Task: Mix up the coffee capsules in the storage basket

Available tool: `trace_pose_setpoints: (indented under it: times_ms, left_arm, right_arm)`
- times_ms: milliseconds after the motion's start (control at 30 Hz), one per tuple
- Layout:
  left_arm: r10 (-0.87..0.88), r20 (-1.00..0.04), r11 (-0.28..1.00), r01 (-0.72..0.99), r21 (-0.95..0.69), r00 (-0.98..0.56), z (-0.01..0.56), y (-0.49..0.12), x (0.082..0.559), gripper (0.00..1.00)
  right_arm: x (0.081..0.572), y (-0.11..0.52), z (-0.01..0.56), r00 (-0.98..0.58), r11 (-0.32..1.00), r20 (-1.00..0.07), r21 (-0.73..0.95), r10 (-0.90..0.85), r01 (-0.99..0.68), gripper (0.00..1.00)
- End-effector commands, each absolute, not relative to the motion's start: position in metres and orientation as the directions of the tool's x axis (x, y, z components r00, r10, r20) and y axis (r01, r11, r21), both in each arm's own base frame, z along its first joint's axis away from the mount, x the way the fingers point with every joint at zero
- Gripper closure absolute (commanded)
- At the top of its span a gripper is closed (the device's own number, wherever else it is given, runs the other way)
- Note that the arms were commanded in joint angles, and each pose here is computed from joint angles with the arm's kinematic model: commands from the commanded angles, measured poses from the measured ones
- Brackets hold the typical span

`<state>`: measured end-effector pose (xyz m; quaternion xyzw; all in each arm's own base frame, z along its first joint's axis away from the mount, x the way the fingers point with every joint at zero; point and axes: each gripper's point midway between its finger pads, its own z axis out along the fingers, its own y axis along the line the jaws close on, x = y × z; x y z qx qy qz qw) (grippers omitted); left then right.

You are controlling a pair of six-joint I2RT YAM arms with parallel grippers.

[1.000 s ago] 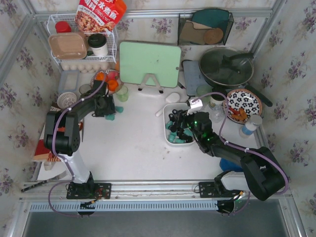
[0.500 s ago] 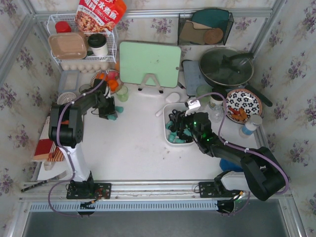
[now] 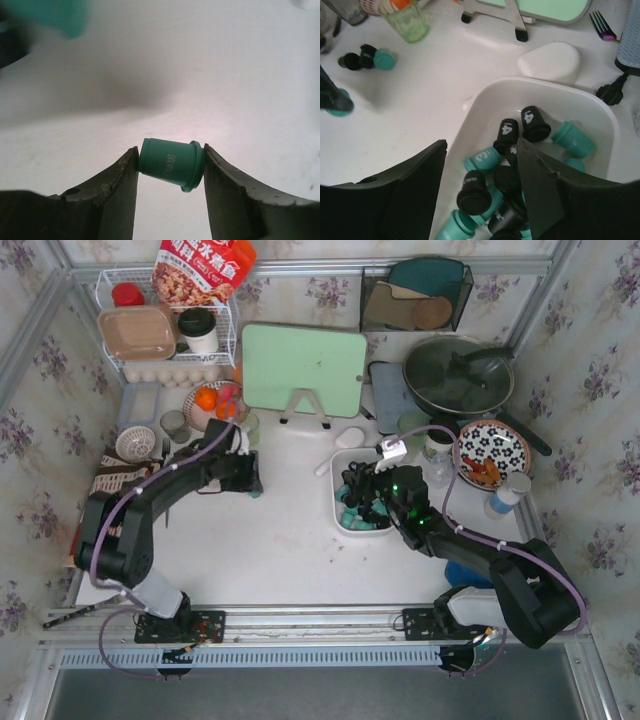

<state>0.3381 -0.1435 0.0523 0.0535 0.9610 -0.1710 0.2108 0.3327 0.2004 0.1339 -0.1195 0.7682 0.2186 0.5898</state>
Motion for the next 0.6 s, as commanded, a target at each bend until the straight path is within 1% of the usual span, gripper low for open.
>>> trace_pose_setpoints:
  times_ms: [0,100,167,200,267,300,367,467,567]
  left_arm:
    - [0.265,-0.662,0.844,0.501,-0.192,-0.701,0.088,-0.194,0.335,0.59]
    - [0.380,-0.795,0.713,0.697,-0.074,-0.473,0.107,-0.232,0.319,0.58]
    - [0.392,-0.867,0.623,0.782,0.003,-0.309,0.125,-0.252,0.308,0.58]
    - [0.405,-0.891,0.561,0.825,0.064,-0.206,0.132,-0.261,0.302,0.57]
    - [0.376,-0.926,0.466,0.868,0.172,-0.018,0.149,-0.279,0.291,0.55]
    - [0.365,-0.929,0.397,0.894,0.209,0.055,0.150,-0.289,0.279,0.55]
    - [0.353,-0.921,0.318,0.905,0.281,0.162,0.154,-0.301,0.269,0.54]
    - [0.359,-0.900,0.234,0.910,0.342,0.245,0.151,-0.316,0.259,0.53]
    - [0.358,-0.879,0.182,0.900,0.396,0.315,0.147,-0.328,0.254,0.52]
  right_arm:
    - [0.332,0.215,0.153,-0.293,0.838,-0.945,0.274,0.143,-0.472,0.35]
    - [0.328,0.224,0.159,-0.348,0.810,-0.925,0.320,0.155,-0.492,0.35]
    - [0.325,0.231,0.163,-0.378,0.790,-0.912,0.346,0.157,-0.507,0.35]
    - [0.321,0.235,0.163,-0.404,0.774,-0.903,0.360,0.149,-0.520,0.35]
    - [0.313,0.244,0.164,-0.445,0.738,-0.886,0.387,0.131,-0.553,0.36]
    - [0.308,0.249,0.164,-0.466,0.714,-0.876,0.404,0.122,-0.572,0.37]
    - [0.295,0.261,0.163,-0.515,0.646,-0.851,0.452,0.105,-0.615,0.38]
    - [0.277,0.275,0.161,-0.582,0.551,-0.806,0.534,0.104,-0.641,0.42]
    - [0.268,0.280,0.158,-0.602,0.502,-0.791,0.566,0.109,-0.654,0.43]
